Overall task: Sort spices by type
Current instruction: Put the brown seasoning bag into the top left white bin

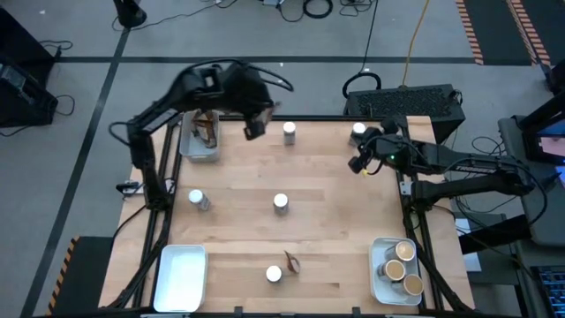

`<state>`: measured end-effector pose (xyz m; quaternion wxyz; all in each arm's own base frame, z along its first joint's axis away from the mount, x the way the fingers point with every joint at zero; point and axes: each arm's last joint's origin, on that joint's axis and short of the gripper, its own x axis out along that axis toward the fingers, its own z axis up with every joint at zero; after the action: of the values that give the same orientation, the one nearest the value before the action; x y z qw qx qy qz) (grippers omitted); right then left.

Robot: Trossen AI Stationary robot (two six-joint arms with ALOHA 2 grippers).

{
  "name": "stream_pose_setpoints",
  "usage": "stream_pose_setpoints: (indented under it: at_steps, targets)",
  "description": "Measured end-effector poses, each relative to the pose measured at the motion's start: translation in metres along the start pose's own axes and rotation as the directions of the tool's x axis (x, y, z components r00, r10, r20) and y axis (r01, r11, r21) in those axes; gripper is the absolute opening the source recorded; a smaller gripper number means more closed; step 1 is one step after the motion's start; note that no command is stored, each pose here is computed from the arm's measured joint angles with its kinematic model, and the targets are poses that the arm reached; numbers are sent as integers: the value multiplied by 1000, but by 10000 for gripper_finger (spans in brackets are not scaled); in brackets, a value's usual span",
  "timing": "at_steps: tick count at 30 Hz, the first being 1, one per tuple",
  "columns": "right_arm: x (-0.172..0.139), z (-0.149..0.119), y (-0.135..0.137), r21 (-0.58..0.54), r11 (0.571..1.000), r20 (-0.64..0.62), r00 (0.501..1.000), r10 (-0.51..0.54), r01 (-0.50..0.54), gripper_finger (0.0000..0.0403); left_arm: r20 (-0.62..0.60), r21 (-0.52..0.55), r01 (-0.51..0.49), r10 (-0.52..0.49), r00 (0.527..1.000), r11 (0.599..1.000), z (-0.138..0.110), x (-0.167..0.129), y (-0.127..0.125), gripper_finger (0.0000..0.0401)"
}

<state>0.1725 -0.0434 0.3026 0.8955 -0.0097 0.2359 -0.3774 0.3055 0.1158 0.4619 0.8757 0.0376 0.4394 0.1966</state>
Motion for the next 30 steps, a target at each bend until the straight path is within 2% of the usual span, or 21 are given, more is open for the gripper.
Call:
stream_pose_setpoints:
  at_steps: [4,7,13,17,19,23,27,30]
  targets:
    - [-2,0,3,-8,1000,3,1000,14,-14,0,-22,-45,-108,107,994,993,-19,-29,2,0]
    - [-2,0,4,-10,1000,5,1000,21,-21,0,-34,-86,-163,161,986,983,-42,-41,2,0]
    - [-3,0,5,-9,1000,12,1000,27,-27,0,53,-231,-241,259,964,943,-107,-38,-6,0]
    - [-3,2,5,1,1000,25,999,29,-29,0,20,-333,-329,355,934,884,-159,-30,-13,0]
    - [-3,3,5,5,1000,31,999,29,-29,0,-24,-390,-407,433,901,826,-182,-26,-16,0]
    - [-3,3,5,6,1000,33,999,29,-29,0,-75,-470,-494,525,848,731,-216,-15,-23,0]
    - [-3,3,5,10,1000,38,999,30,-30,0,-124,-496,-539,559,820,680,-236,0,-28,0]
    - [-3,3,5,10,1000,38,999,29,-30,0,-167,-482,-570,569,805,666,-248,14,-32,0]
